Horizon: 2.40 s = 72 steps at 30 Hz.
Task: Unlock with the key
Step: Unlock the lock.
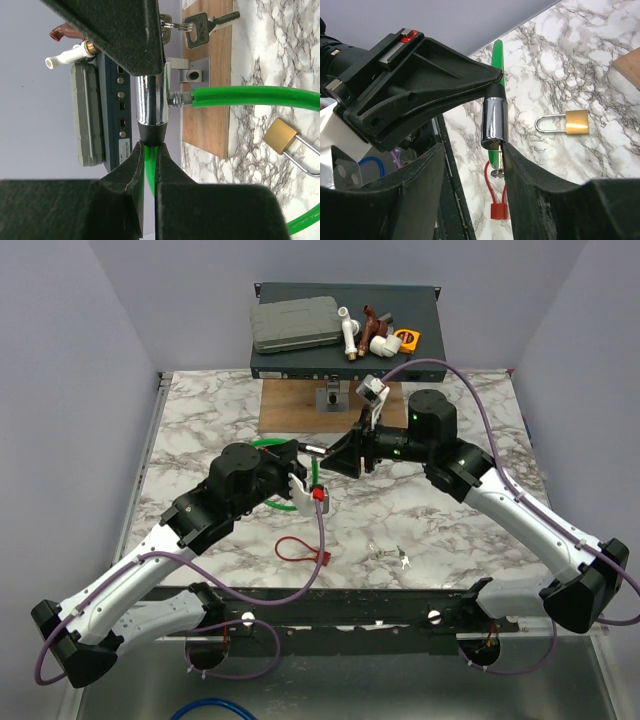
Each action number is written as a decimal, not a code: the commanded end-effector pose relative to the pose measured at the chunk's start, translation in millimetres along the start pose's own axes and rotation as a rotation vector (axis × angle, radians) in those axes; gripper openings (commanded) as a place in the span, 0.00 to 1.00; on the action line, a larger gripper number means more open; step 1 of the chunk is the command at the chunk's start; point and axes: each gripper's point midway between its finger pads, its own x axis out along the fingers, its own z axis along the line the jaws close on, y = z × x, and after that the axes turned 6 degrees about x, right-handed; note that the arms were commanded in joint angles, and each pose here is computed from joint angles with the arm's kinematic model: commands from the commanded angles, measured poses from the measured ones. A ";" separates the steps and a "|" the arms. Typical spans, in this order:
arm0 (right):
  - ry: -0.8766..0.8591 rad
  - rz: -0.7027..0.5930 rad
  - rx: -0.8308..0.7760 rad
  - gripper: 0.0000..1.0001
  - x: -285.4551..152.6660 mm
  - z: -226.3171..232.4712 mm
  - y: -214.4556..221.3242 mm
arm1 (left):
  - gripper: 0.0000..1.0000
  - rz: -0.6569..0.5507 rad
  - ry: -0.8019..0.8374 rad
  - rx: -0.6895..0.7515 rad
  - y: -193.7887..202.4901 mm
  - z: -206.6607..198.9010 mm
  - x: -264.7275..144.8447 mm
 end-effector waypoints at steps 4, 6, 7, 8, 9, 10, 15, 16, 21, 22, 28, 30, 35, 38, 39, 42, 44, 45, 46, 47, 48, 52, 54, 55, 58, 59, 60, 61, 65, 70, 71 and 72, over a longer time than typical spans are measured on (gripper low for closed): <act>0.021 0.008 -0.060 0.53 13.7 -10.8 -6.9 | 0.00 -0.093 -0.079 0.007 -21.7 31.9 -12.8; 0.040 0.025 -0.066 0.53 16.9 -16.8 -4.0 | 0.00 -0.100 -0.078 0.009 -23.1 31.8 -13.6; 0.055 0.029 -0.070 0.53 17.4 -20.4 -3.7 | 0.00 -0.101 -0.078 0.009 -23.3 31.9 -13.8; 0.068 0.035 -0.074 0.53 18.1 -23.8 -2.2 | 0.00 -0.103 -0.081 0.010 -23.8 32.8 -14.7; 0.085 0.035 -0.084 0.53 17.9 -27.2 -2.7 | 0.00 -0.103 -0.081 0.009 -23.6 32.5 -15.1; 0.102 0.034 -0.090 0.53 17.3 -30.5 -2.8 | 0.00 -0.104 -0.078 0.010 -23.7 31.5 -14.8; 0.199 0.015 -0.134 0.52 10.2 -45.2 -8.7 | 0.00 -0.111 -0.073 0.014 -24.6 28.8 -15.2; 0.210 0.009 -0.144 0.52 8.6 -46.4 -10.3 | 0.00 -0.113 -0.071 0.016 -25.1 28.0 -15.0; 0.176 0.015 -0.141 0.46 10.4 -40.9 -9.2 | 0.00 -0.120 -0.074 0.020 -26.4 29.1 -13.9; 0.153 0.024 -0.132 0.44 11.6 -37.1 -7.0 | 0.00 -0.119 -0.076 0.019 -26.2 29.9 -13.7; -0.059 0.121 -0.085 0.34 17.9 -8.5 21.8 | 0.00 -0.123 -0.066 -0.029 -27.9 33.4 -14.5; -0.109 0.142 -0.074 0.28 17.2 -1.2 28.0 | 0.00 -0.127 -0.038 -0.070 -29.7 31.6 -15.3; -0.148 0.146 -0.071 0.11 13.9 6.7 30.5 | 0.00 -0.144 0.074 -0.224 -38.1 21.4 -18.1; -0.141 0.122 -0.088 0.06 10.3 8.3 26.9 | 0.01 -0.150 0.126 -0.299 -42.1 12.9 -20.3; -0.138 0.107 -0.100 0.05 8.7 9.3 23.8 | 0.07 -0.151 0.142 -0.318 -43.3 10.1 -21.2; -0.122 0.072 -0.130 0.01 2.8 11.2 18.0 | 0.33 -0.133 0.218 -0.380 -43.2 -1.7 -23.8; -0.114 0.064 -0.148 0.01 -0.9 12.0 16.3 | 0.56 -0.113 0.271 -0.449 -40.5 -5.6 -27.5; -0.112 0.063 -0.158 0.01 -2.5 12.5 16.0 | 0.63 -0.101 0.290 -0.508 -37.3 -6.1 -27.5; -0.112 0.064 -0.163 0.01 -4.3 13.3 16.4 | 0.68 -0.099 0.309 -0.561 -35.9 -4.0 -29.9; -0.114 0.064 -0.169 0.01 -5.7 14.2 15.9 | 0.71 -0.086 0.327 -0.614 -30.9 -3.4 -31.2; -0.117 0.066 -0.173 0.01 -6.6 15.4 16.5 | 0.75 -0.088 0.345 -0.653 -29.0 -3.2 -32.1; -0.141 0.068 -0.184 0.01 -8.9 20.6 15.7 | 0.79 -0.127 0.486 -0.775 -32.5 -16.1 -40.2; -0.147 0.075 -0.185 0.01 -8.5 21.2 15.8 | 0.84 -0.165 0.576 -0.815 -43.3 -27.5 -44.7; -0.152 0.076 -0.184 0.01 -8.3 22.0 15.7 | 0.87 -0.184 0.608 -0.830 -47.9 -32.1 -45.3; -0.164 0.078 -0.182 0.01 -7.0 24.3 14.7 | 0.91 -0.206 0.640 -0.863 -51.7 -41.4 -40.9; -0.169 0.078 -0.181 0.01 -6.6 25.4 14.5 | 0.91 -0.217 0.651 -0.881 -53.6 -43.9 -39.7; -0.171 0.077 -0.181 0.01 -6.4 26.3 13.8 | 0.91 -0.234 0.667 -0.897 -56.5 -45.6 -39.7; -0.173 0.074 -0.183 0.01 -6.1 27.3 12.6 | 0.91 -0.251 0.684 -0.910 -59.5 -47.2 -40.5; -0.185 0.066 -0.189 0.01 -5.5 32.5 9.4 | 0.89 -0.266 0.735 -0.939 -61.7 -58.5 -37.6; -0.201 0.051 -0.197 0.01 -2.2 38.8 5.7 | 0.75 -0.334 0.764 -0.964 -69.4 -55.4 -33.5; -0.204 0.050 -0.197 0.01 -1.7 40.2 5.7 | 0.72 -0.338 0.780 -0.971 -70.6 -55.9 -33.6; -0.207 0.049 -0.199 0.01 -1.5 41.4 5.7 | 0.68 -0.335 0.800 -0.976 -70.9 -57.8 -34.3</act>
